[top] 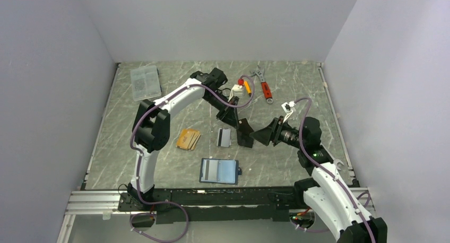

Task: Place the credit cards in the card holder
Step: Place the credit card at the center of the board.

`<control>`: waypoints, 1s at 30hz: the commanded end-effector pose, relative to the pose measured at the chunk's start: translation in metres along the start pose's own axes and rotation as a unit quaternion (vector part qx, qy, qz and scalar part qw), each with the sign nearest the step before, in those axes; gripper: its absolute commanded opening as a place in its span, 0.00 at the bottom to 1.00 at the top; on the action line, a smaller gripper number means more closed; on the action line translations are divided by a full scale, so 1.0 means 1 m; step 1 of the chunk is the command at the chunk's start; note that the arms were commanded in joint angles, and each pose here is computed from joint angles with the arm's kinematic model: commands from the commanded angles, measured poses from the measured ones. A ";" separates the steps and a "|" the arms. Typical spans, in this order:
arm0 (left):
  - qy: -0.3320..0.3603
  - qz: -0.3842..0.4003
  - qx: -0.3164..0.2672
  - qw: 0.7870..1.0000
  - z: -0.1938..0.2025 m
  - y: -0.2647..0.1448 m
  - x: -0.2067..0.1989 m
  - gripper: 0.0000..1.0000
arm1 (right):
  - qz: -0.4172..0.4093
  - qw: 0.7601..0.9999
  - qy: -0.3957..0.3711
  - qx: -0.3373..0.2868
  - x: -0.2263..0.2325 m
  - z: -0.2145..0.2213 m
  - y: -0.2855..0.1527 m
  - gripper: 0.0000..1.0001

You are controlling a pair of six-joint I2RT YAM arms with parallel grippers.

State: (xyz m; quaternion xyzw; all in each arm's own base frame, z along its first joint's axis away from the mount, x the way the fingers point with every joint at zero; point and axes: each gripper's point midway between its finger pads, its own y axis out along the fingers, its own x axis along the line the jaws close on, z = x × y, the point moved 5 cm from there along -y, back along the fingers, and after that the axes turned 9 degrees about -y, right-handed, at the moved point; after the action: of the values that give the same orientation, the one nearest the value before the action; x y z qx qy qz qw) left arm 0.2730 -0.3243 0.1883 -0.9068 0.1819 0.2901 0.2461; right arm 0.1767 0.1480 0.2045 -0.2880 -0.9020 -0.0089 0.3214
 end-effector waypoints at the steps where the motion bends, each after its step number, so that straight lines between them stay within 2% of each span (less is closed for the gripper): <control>1: 0.026 0.006 -0.019 0.999 -0.020 -0.006 -0.013 0.00 | -0.006 1.000 -0.001 0.013 -0.002 0.005 0.003 0.58; 18: 0.031 0.033 -0.018 0.999 -0.016 -0.007 -0.027 0.00 | 0.014 1.000 0.002 0.019 -0.012 0.009 0.005 0.58; 30: 0.026 0.037 -0.027 0.999 -0.016 -0.005 -0.026 0.00 | -0.016 1.000 0.012 0.014 -0.006 0.009 0.015 0.58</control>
State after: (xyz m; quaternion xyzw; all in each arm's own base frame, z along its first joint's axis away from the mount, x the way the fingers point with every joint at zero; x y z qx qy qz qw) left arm 0.2673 -0.3197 0.1929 -0.9033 0.1914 0.2914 0.2502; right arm 0.1812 0.1520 0.1854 -0.2849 -0.8918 0.0098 0.3513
